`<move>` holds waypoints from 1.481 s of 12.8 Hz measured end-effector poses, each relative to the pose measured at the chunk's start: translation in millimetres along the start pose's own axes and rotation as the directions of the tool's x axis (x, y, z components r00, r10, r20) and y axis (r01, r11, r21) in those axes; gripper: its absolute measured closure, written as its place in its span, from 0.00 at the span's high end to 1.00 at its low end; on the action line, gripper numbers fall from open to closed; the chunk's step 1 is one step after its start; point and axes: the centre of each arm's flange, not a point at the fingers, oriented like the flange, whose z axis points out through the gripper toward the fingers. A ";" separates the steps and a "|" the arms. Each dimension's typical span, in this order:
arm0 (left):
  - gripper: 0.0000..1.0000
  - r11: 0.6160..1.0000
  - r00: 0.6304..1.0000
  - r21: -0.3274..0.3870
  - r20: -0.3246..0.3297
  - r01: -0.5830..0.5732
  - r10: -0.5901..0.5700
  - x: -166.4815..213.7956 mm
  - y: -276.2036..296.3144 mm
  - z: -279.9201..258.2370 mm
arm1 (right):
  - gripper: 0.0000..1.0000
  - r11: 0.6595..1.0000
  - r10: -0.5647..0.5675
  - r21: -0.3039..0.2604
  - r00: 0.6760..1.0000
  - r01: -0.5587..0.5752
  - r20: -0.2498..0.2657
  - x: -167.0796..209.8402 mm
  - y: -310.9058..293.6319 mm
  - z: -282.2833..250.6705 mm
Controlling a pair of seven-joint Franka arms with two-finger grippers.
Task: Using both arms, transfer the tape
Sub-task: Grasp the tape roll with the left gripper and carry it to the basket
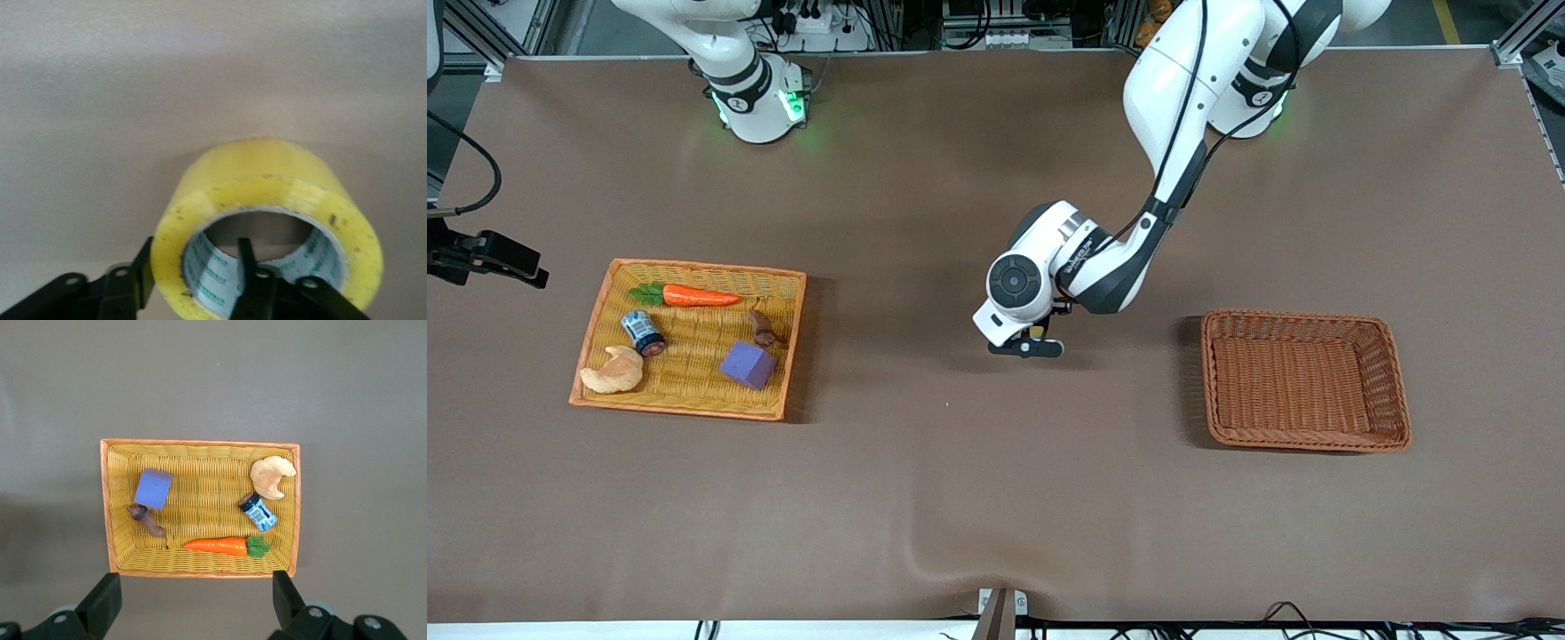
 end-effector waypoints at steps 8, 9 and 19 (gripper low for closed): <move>0.23 0.999 0.999 -0.012 -0.028 0.034 -0.035 4.8 -0.9 -8.5 | 1.00 1.000 0.009 0.000 1.000 -0.009 -0.001 0.0 6.8 0.0; 0.23 0.998 0.998 -0.022 -0.038 0.055 -0.056 7.3 -3.3 -17.2 | 1.00 1.000 0.009 0.000 1.000 -0.009 -0.002 0.1 7.0 0.0; 0.23 0.796 0.799 -0.104 -0.023 0.596 -0.601 127.4 -281.7 -103.8 | 1.00 1.000 0.016 0.000 1.000 -0.016 -0.005 0.4 11.0 -0.1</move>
